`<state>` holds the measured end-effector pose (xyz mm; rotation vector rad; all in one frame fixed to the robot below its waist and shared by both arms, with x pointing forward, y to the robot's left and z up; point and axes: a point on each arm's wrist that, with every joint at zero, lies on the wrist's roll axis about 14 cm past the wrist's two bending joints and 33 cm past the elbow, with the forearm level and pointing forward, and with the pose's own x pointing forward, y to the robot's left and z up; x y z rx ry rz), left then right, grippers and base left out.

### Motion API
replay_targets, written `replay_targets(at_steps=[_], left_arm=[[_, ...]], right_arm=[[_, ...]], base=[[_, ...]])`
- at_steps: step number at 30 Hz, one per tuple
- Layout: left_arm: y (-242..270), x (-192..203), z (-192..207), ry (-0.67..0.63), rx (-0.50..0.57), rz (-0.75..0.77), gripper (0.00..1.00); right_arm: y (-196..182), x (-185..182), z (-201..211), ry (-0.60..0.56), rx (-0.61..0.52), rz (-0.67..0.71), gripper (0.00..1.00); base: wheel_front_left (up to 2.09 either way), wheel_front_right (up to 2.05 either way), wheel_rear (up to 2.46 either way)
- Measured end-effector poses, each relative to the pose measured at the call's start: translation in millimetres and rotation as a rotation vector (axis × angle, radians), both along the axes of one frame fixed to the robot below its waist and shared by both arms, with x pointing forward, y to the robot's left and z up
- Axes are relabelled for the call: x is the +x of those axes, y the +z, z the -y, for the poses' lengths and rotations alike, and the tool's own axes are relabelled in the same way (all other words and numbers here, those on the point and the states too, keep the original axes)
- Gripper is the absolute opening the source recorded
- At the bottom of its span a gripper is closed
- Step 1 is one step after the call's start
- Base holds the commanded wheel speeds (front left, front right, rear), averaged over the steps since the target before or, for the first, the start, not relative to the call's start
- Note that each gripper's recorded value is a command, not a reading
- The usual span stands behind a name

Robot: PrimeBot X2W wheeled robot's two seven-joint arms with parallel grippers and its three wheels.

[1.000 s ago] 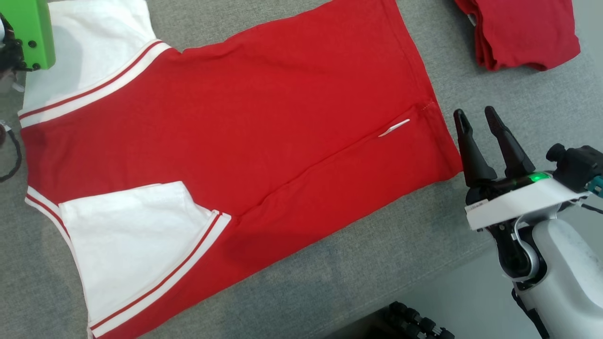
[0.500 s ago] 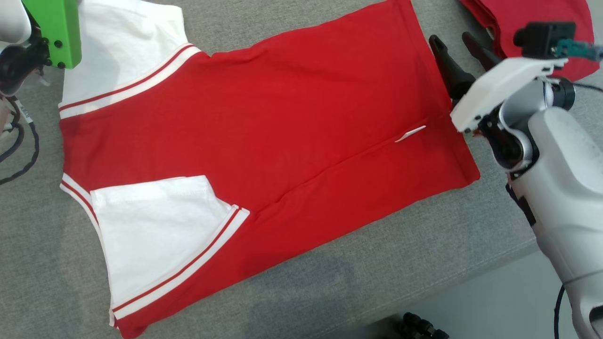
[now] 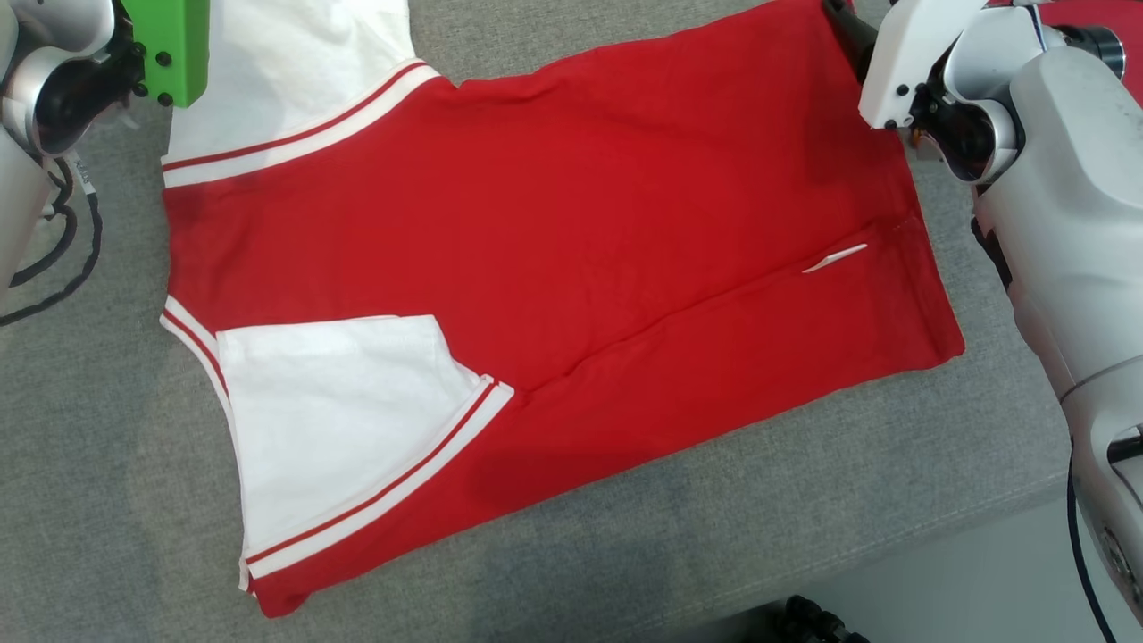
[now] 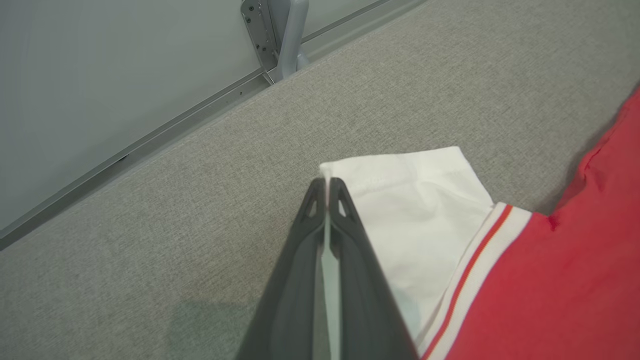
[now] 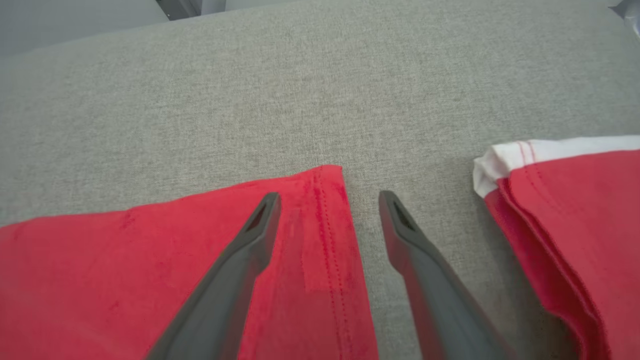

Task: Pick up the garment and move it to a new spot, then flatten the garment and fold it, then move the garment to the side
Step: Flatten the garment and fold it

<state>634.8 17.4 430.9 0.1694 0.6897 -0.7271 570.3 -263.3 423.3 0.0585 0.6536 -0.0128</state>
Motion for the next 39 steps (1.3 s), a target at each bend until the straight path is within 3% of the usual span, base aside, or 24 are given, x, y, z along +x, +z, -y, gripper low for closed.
replay_targets(at_steps=[11, 13, 14, 18, 19, 20, 22, 23, 24, 31, 32, 33, 34, 39], left_arm=[[-4, 0, -8, -0.012, 0.012, 0.003, 0.0], [-4, -1, -9, -0.014, 0.016, 0.005, 0.0], [-5, -1, -10, -0.014, 0.016, 0.003, 0.0], [-4, -2, -11, -0.016, 0.02, 0.006, 0.0], [-4, -2, -12, -0.016, 0.018, 0.006, 0.0], [-5, -3, -12, -0.015, 0.015, 0.002, 0.0], [-6, -5, -13, -0.014, 0.017, -0.001, 0.0], [-5, -5, -14, -0.014, 0.018, 0.002, 0.0], [-5, -5, -15, -0.013, 0.021, 0.002, 0.0], [-4, -5, -20, -0.006, 0.024, 0.011, 0.0], [-4, -6, -20, -0.006, 0.024, 0.012, 0.0], [-3, -6, -20, -0.006, 0.024, 0.014, 0.0], [-3, -6, -21, -0.005, 0.024, 0.013, 0.0], [-5, -6, -23, -0.002, 0.024, 0.007, 0.0]], right_arm=[[-17, 14, -7, -0.027, 0.014, -0.057, 1.0], [-20, 14, -8, -0.029, 0.015, -0.071, 0.92], [-20, 15, -8, -0.031, 0.013, -0.076, 0.76], [-20, 18, -8, -0.037, 0.013, -0.078, 0.62], [-21, 18, -8, -0.038, 0.013, -0.079, 0.48], [-22, 18, -9, -0.038, 0.012, -0.082, 0.44], [-22, 19, -9, -0.039, 0.015, -0.085, 0.22], [-22, 20, -10, -0.039, 0.015, -0.087, 0.03], [-23, 20, -10, -0.039, 0.016, -0.091, 0.0], [-24, 18, -8, -0.038, -0.005, -0.117, 0.0], [-23, 18, -6, -0.04, -0.009, -0.118, 0.42], [-23, 17, -4, -0.043, -0.013, -0.12, 0.77], [-23, 17, -2, -0.046, -0.015, -0.127, 1.0], [-28, 13, 3, -0.059, -0.015, -0.159, 1.0]], base=[[0.0, 0.0, 0.0], [0.0, 0.0, 0.0], [0.0, 0.0, 0.0], [0.0, 0.0, 0.0], [0.0, 0.0, 0.0], [0.0, 0.0, 0.0], [0.0, 0.0, 0.0], [0.0, 0.0, 0.0], [0.0, 0.0, 0.0], [0.0, 0.0, 0.0], [0.0, 0.0, 0.0], [0.0, 0.0, 0.0], [0.0, 0.0, 0.0], [0.0, 0.0, 0.0]])
